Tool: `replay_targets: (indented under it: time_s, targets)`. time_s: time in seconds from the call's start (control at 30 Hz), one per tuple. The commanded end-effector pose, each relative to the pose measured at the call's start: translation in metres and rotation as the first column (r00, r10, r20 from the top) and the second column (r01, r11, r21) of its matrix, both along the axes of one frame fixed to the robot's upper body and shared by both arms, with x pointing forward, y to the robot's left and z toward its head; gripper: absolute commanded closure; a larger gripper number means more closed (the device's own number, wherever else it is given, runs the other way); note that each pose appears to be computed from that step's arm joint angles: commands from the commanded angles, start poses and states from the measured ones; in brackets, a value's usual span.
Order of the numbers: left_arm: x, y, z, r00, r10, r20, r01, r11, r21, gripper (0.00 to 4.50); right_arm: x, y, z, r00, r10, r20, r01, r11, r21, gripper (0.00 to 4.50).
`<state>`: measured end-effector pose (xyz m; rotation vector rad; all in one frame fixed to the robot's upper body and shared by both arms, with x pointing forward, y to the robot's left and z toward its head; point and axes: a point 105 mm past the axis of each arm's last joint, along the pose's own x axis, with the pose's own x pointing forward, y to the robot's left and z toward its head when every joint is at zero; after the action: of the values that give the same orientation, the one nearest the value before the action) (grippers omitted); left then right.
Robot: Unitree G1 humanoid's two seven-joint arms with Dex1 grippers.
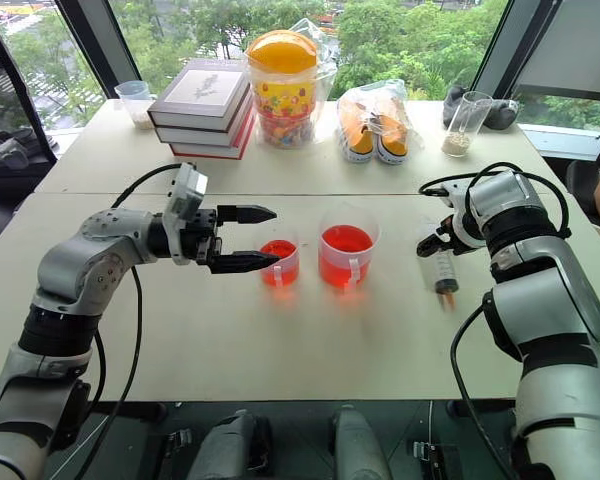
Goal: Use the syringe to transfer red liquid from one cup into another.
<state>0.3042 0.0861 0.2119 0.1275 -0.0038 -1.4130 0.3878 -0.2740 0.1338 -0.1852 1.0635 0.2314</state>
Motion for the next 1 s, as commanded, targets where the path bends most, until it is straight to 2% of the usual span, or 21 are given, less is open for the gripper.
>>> replay_targets:
  time_s: [0.03,0.07,0.23,0.37,0.43,0.53,0.57,0.67,0.77,0.83,1.0]
  targets:
    - [-0.003,0.002,0.014,0.998,-0.007,0.055,0.009,1.000,-0.023,0.00,0.000,0.011,-0.002,0.998,0.049,-0.027,-0.048,0.999,0.021,2.79]
    - [-0.002,0.003,0.014,0.998,-0.006,0.056,0.007,1.000,-0.022,0.00,0.000,0.013,-0.001,0.998,0.056,-0.030,-0.055,0.998,0.025,3.13]
    - [0.002,0.004,0.015,0.998,-0.005,0.064,0.006,1.000,-0.018,0.00,0.001,0.010,0.013,0.999,0.031,0.007,-0.032,0.999,0.040,3.13]
    - [0.005,0.008,0.021,0.997,-0.014,0.081,0.015,1.000,-0.008,0.00,0.007,0.005,0.057,0.981,-0.012,0.193,-0.008,0.995,0.100,3.13]
    - [0.008,0.010,0.023,0.996,-0.014,0.090,0.014,1.000,0.001,0.00,0.014,0.016,0.106,0.904,0.008,0.427,-0.086,0.983,0.163,3.13]
    - [0.012,0.008,0.029,0.995,-0.022,0.094,0.022,1.000,0.003,0.00,0.001,0.037,0.173,0.697,0.001,0.717,-0.243,0.941,0.234,3.13]
    - [0.013,0.007,0.031,0.995,-0.029,0.096,0.029,1.000,0.005,0.00,-0.008,0.046,0.189,0.623,-0.004,0.782,-0.308,0.918,0.250,3.13]
    - [0.018,0.006,0.036,0.993,-0.051,0.105,0.050,0.999,0.019,0.00,-0.030,0.075,0.212,0.466,-0.015,0.885,-0.446,0.860,0.249,3.13]
    - [0.024,0.003,0.043,0.990,-0.072,0.117,0.070,0.997,0.023,0.00,-0.050,0.102,0.221,0.328,-0.046,0.943,-0.565,0.791,0.236,3.13]
    - [0.027,0.001,0.046,0.989,-0.085,0.125,0.082,0.996,0.026,0.00,-0.059,0.114,0.214,0.273,-0.077,0.959,-0.609,0.758,0.234,3.13]
    - [0.034,-0.007,0.054,0.983,-0.116,0.139,0.113,0.993,0.030,0.00,-0.064,0.131,0.166,0.256,-0.117,0.960,-0.608,0.752,0.254,3.13]
